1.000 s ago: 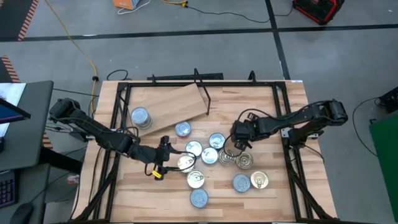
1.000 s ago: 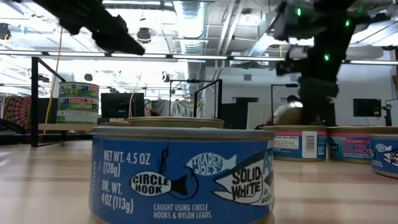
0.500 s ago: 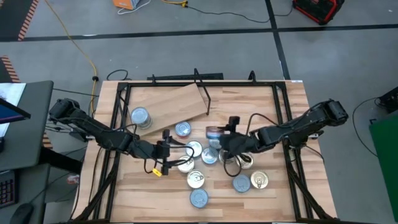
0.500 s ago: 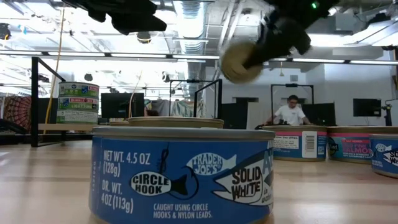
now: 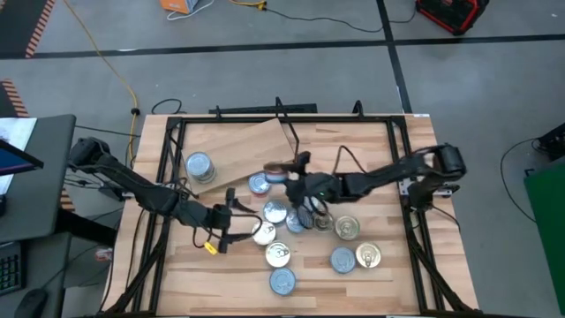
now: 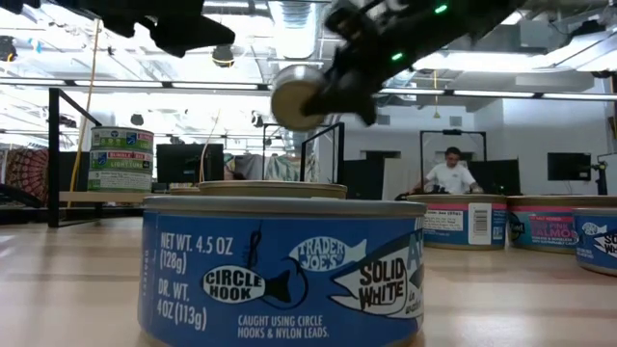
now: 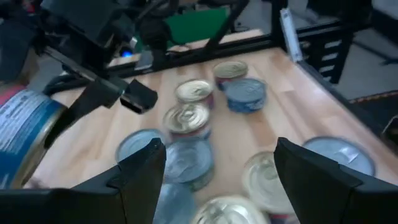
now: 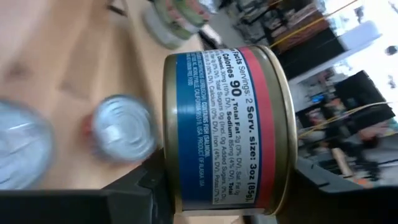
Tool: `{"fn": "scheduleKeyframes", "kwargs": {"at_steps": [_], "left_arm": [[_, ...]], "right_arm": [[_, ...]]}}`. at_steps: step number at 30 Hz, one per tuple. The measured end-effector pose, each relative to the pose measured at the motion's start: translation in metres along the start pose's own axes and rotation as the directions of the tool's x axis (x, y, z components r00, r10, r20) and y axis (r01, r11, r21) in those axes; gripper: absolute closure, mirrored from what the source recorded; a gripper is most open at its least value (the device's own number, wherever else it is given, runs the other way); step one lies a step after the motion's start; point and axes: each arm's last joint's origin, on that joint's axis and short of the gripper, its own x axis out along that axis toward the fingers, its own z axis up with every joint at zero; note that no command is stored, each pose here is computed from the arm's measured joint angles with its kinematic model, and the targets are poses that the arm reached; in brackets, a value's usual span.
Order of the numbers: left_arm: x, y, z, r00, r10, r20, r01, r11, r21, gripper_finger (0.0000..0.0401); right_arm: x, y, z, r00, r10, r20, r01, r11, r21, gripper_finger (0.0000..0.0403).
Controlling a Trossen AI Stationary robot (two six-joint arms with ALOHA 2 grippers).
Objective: Stack canned seafood by type on shelf
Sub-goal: Put the blue pink tuna can on the shelf
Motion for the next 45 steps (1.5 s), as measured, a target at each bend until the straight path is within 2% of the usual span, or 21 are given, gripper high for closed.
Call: {"fn": "scheduleKeyframes", "kwargs": {"at_steps": [4,7,9,11,17,21,25,29,33,40,45], "left_arm": [[-0.018,0.011,0.007,0.997,0.078,-0.019,-0.077,0.996,0.040,0.0113],[-0.036,0.023,0.014,0.978,0.207,-0.008,-0.206,0.977,0.050,0.0113],[-0.047,0.032,0.019,0.958,0.287,0.007,-0.287,0.958,0.025,0.0113],[-0.057,0.039,0.022,0.946,0.323,0.015,-0.322,0.946,-0.021,0.0113],[-0.070,0.047,0.023,0.947,0.320,0.016,-0.318,0.945,-0.078,0.0113],[-0.071,0.048,0.024,0.947,0.321,0.021,-0.319,0.946,-0.056,0.0113],[-0.069,0.049,0.023,0.942,0.335,0.015,-0.335,0.942,-0.037,0.0113],[-0.068,0.050,0.022,0.941,0.339,0.009,-0.339,0.940,-0.034,0.0113],[-0.067,0.051,0.021,0.945,0.328,-0.003,-0.328,0.944,-0.024,0.0113],[-0.067,0.050,0.018,0.949,0.315,-0.026,-0.316,0.949,-0.004,0.0113],[-0.067,0.050,0.018,0.956,0.291,-0.026,-0.291,0.957,-0.007,0.0113]], "right_arm": [[0.037,-0.011,-0.001,0.997,-0.044,-0.058,0.042,0.998,-0.047,0.0185],[0.068,-0.014,-0.007,0.986,-0.015,-0.165,0.003,0.997,-0.074,0.0184],[0.088,-0.017,-0.008,0.974,0.003,-0.228,-0.022,0.997,-0.079,0.0184],[0.104,-0.020,-0.008,0.960,0.017,-0.278,-0.045,0.995,-0.093,0.0184],[0.140,-0.023,-0.010,0.921,0.013,-0.390,-0.072,0.988,-0.137,0.0182],[0.157,-0.028,-0.014,0.904,-0.010,-0.427,-0.065,0.985,-0.159,0.0180],[0.176,-0.024,-0.026,0.871,-0.067,-0.486,-0.044,0.976,-0.213,0.0181],[0.188,-0.021,-0.031,0.861,-0.083,-0.502,-0.043,0.971,-0.234,0.0179],[0.190,-0.019,-0.033,0.850,-0.060,-0.524,-0.067,0.973,-0.222,0.0169],[0.182,-0.028,-0.025,0.837,0.083,-0.541,-0.164,0.981,-0.103,0.0133],[0.177,-0.032,-0.018,0.818,0.105,-0.565,-0.175,0.982,-0.070,0.0104]]}}
